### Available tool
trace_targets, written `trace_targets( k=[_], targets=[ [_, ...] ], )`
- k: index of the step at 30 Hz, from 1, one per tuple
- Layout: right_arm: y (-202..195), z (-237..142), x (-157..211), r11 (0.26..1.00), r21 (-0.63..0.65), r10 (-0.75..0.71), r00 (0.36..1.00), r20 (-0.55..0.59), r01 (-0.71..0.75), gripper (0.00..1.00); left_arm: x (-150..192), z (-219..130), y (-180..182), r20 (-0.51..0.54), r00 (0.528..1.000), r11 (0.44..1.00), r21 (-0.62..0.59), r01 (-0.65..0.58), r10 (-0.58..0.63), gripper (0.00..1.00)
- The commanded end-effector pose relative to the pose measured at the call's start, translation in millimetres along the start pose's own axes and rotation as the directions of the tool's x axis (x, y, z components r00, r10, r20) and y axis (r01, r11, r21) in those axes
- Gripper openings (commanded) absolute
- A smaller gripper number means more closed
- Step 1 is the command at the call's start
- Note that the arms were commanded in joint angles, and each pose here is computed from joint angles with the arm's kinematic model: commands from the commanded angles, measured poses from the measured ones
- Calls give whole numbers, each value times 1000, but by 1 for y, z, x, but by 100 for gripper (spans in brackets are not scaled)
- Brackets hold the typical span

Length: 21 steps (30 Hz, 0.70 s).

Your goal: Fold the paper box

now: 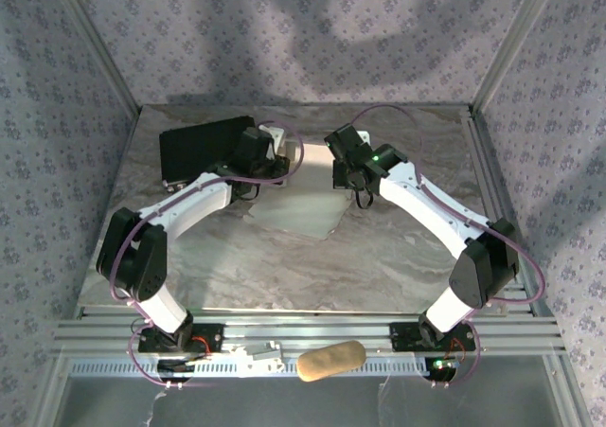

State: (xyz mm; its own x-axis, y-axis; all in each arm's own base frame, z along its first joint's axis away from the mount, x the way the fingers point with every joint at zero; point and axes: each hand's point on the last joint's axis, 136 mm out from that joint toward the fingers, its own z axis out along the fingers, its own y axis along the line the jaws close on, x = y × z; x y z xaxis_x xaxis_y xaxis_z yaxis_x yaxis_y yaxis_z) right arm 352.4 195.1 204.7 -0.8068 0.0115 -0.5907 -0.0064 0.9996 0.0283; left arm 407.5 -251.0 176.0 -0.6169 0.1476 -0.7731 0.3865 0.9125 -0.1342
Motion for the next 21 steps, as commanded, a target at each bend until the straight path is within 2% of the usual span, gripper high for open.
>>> trace_targets(
  k=[1, 2, 4, 8, 12, 17, 20, 21],
  targets=[
    [7, -12, -9, 999, -48, 2, 1000, 30, -1, 0, -3, 4, -2, 16, 1000, 1000, 29, 13, -14, 30],
    [6, -13, -9, 999, -47, 4, 1000, 31, -2, 0, -4, 3, -3, 20, 1000, 999, 40, 18, -19, 27],
    [6, -13, -9, 999, -50, 4, 1000, 31, -2, 0, -5, 3, -5, 23, 999, 998, 53, 21, -22, 15],
    [6, -12, -9, 999, -52, 4, 1000, 30, -2, 0, -6, 3, -4, 26, 999, 998, 55, 25, -26, 0],
    [6, -11, -9, 999, -52, 6, 1000, 28, -4, 0, -6, 2, 3, 34, 999, 1000, -3, 31, -31, 0],
    [5, -11, -9, 999, -44, 7, 1000, 23, -6, 0, -4, -6, 30, 38, 999, 973, -227, 39, -31, 0],
    [8, -11, -10, 998, -55, 4, 1000, 24, -3, 0, -3, -5, 27, 48, 998, 974, -222, 55, -45, 0],
    [9, -11, -9, 998, -58, 4, 1000, 23, -2, 0, -2, -3, 24, 48, 998, 978, -202, 57, -49, 5]
  ],
)
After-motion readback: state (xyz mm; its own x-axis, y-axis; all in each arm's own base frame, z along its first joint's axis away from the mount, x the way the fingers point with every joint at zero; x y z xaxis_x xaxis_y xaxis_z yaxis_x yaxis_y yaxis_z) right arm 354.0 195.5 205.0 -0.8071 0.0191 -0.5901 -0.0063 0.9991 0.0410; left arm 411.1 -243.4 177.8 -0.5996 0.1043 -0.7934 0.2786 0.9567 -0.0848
